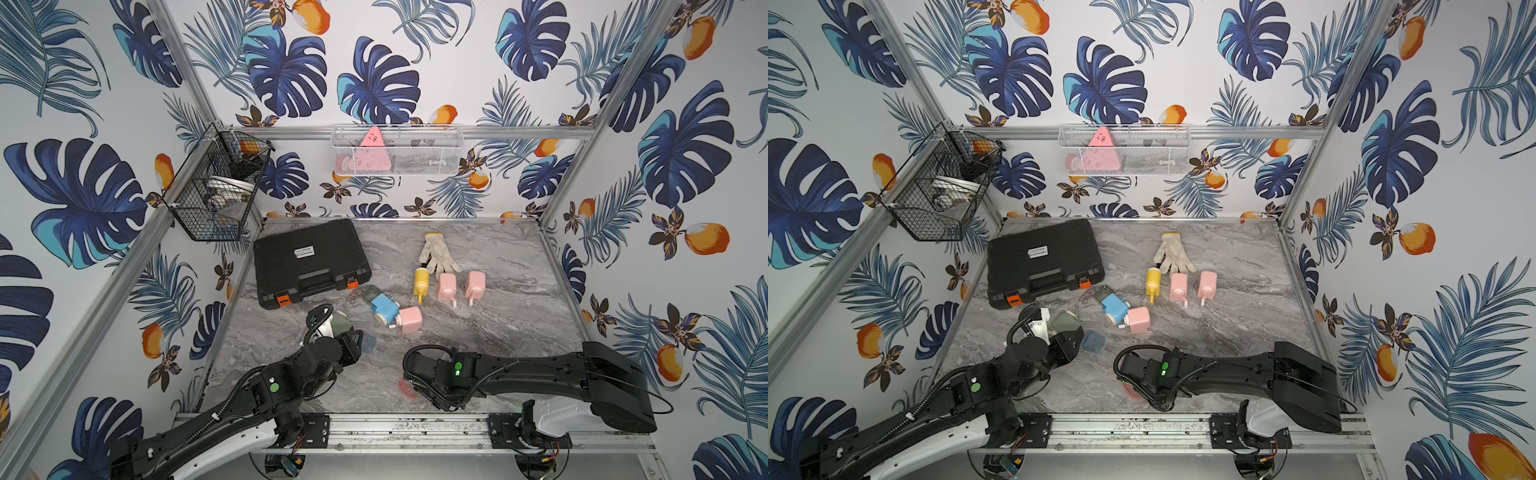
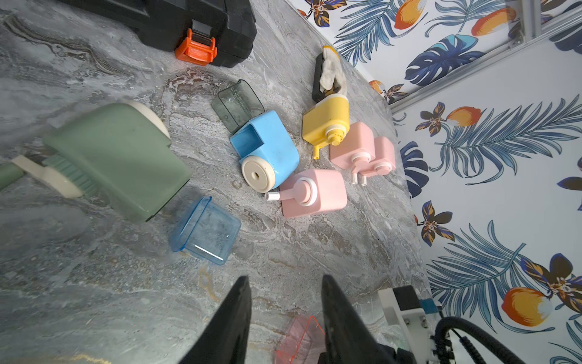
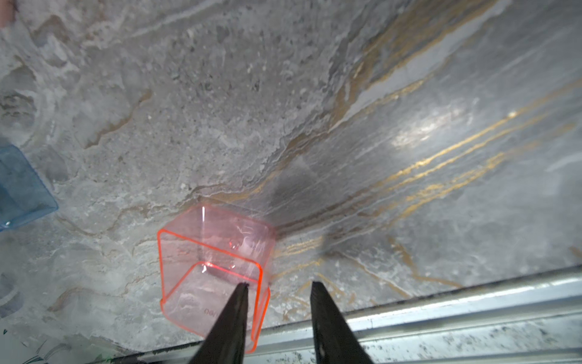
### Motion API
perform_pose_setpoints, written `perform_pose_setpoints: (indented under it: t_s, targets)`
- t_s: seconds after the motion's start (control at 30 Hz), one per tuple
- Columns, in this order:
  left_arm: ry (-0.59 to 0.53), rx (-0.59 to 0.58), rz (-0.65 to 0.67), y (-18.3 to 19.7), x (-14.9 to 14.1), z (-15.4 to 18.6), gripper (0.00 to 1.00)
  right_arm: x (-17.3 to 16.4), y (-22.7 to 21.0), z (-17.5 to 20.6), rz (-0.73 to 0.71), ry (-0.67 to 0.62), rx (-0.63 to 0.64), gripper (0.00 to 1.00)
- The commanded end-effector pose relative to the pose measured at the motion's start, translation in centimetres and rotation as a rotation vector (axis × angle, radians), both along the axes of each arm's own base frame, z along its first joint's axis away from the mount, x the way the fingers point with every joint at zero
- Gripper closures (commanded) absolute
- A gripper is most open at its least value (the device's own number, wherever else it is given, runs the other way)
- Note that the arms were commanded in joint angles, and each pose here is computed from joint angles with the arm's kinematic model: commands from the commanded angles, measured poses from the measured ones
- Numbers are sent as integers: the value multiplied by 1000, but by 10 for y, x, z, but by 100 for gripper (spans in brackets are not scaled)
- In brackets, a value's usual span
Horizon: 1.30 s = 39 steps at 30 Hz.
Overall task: Put the tray back into the pencil sharpener
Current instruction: Place the container at the center of the board, then pick up the container from the center of the board.
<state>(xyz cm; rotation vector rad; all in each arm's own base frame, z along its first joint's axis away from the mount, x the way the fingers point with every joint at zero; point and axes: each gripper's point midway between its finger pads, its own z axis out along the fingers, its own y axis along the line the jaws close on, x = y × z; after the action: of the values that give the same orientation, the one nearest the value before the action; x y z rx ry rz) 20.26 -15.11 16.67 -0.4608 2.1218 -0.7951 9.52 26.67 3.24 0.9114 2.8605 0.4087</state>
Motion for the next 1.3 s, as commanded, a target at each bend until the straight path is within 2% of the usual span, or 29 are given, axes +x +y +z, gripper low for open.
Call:
perform_pose_setpoints:
  t_s: [0.0, 0.13, 0.27, 0.5, 0.67, 0.73, 0.9, 1.07, 1.17, 1.27]
  targets:
    - [-13, -27, 18, 3, 1, 2, 59, -2, 3, -2, -38, 21, 11, 68]
    - [-16, -27, 28, 7, 0, 3, 59, -4, 0, -7, -41, 37, 0, 76]
    - [-15, -26, 29, 8, -1, 1, 60, -6, -4, -11, -43, 45, -18, 88]
    - [-14, -20, 58, 15, -1, 1, 63, -10, -16, -15, -39, 57, -47, 95]
    - [-29, -12, 107, 26, 0, 2, 66, 7, -42, 11, 14, -51, -96, 100]
    - [-34, -4, 108, 26, 1, 5, 67, 24, -58, 32, 75, -118, -129, 100]
    - [-50, 4, 39, 6, 7, 12, 67, 65, -62, 104, 508, -355, -163, 100]
    - [-54, 12, 32, 0, 18, 20, 69, 103, -86, 155, 738, -492, -390, 100]
    - [-48, 5, 41, 2, 26, 22, 69, 121, -84, 163, 864, -551, -440, 100]
    - [-31, 4, 48, 6, 37, 22, 68, 129, -80, 147, 1018, -534, -442, 100]
